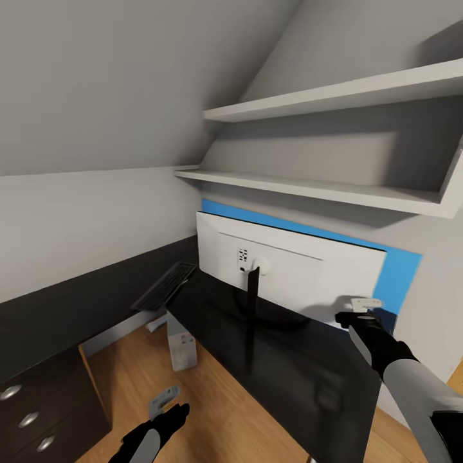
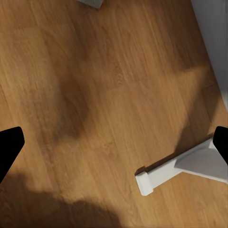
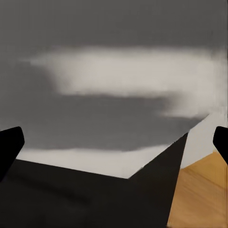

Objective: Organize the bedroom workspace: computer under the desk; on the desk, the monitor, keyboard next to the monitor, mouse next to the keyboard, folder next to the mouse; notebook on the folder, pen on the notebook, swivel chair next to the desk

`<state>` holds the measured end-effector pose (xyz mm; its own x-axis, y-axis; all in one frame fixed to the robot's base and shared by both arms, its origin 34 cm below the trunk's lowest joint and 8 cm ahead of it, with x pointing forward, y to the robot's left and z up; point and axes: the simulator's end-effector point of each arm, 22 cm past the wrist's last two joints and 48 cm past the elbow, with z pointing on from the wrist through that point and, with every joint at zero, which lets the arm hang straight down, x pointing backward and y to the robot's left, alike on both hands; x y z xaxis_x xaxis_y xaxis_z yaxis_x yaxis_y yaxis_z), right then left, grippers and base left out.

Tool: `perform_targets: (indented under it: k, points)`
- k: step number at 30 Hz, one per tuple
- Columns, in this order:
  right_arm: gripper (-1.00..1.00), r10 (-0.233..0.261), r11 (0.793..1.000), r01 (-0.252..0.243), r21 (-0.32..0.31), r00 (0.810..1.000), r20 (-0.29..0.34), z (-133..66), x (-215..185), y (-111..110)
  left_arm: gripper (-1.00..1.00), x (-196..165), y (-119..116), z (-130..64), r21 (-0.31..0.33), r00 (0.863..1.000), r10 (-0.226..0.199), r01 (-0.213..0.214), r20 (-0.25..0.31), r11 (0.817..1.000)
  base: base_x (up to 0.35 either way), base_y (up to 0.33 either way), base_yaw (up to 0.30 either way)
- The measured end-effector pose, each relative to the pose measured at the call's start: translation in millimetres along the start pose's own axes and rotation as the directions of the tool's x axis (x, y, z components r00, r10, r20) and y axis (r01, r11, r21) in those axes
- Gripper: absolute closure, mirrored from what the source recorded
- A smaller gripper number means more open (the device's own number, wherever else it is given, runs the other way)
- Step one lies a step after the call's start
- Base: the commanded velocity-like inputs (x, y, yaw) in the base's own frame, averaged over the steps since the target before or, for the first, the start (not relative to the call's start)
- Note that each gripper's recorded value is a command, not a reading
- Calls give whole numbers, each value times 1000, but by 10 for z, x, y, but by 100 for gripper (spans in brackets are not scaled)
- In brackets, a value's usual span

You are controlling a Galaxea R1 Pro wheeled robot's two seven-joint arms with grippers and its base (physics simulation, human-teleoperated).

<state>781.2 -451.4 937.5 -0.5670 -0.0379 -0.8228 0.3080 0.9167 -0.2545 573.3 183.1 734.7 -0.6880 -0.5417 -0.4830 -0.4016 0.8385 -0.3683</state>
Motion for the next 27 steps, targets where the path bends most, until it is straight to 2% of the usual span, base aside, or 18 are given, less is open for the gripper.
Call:
perform_targets:
  k: [13, 21, 27]
  points:
    - [-100, 1, 1000, -1, 0, 1000, 6, -7, -20, -6, -100, -3, -13, -6, 4, 1000, -6, 6, 0, 1000, 12, 0, -34]
    - [-100, 0, 1000, 0, 0, 1000, 5, -10, -13, -6, -100, -2, -9, -9, 4, 1000, -6, 6, 0, 1000, 221, 0, -2]
    - [-100, -1, 1000, 1, -1, 1000, 7, -7, -15, -3, -100, -1, -8, -6, 3, 1000, -6, 6, 0, 1000, 62, 0, 0]
